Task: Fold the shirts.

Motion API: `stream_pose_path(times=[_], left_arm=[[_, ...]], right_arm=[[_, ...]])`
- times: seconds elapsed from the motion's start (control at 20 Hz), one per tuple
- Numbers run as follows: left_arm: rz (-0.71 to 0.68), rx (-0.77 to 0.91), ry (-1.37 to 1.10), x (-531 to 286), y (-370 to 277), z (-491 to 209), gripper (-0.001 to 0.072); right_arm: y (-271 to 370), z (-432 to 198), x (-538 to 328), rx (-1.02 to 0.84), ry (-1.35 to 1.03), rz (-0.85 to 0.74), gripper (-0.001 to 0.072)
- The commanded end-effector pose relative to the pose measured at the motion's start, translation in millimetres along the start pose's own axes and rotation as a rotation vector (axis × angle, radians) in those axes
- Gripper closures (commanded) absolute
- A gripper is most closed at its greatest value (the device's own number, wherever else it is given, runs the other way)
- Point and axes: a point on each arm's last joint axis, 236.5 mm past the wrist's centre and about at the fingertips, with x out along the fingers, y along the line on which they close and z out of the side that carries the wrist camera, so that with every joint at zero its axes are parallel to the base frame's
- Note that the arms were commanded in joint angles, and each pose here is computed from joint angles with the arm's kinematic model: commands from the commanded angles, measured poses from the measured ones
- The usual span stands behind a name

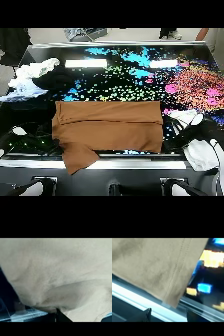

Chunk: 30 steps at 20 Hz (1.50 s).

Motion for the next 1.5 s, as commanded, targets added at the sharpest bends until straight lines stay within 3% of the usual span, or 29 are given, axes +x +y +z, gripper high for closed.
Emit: stream_pose_path(times=[0.0, 0.1, 0.2, 0.35, 0.65, 0.9, 1.2, 1.45], left_arm=[[0.000, 0.002, 0.003, 0, 0, -1, 0.0678], [0.000, 0.002, 0.003, 0, 0, -1, 0.0678], [0.000, 0.002, 0.003, 0, 0, -1, 0.0678], [-0.001, 0.002, 0.005, 0, 0, -1, 0.0678], [0.000, 0.085, -0.025, -18, -9, 12, 0.0681], [0.024, 0.190, -0.214, -88, -40, 55, 0.0683], [0.031, 0.257, -0.441, -153, -86, 112, 0.0684], [0.025, 0.249, -0.457, -161, -99, 173, 0.0684]], right_arm=[[1, 9, 20, 0.051, -0.067, 0.018, 0.0154], [7, 17, 26, 0.091, -0.108, 0.049, 0.0178], [10, 23, 29, 0.109, -0.141, 0.067, 0.0279], [7, 27, 28, 0.116, -0.157, 0.058, 0.0674], [13, 17, 20, -0.032, -0.140, 0.046, 0.0678], [25, 27, -30, -0.142, -0.203, 0.009, 0.0679], [22, 88, -105, -0.176, -0.417, -0.083, 0.0680], [13, 165, -110, -0.242, -0.413, -0.129, 0.0680]])
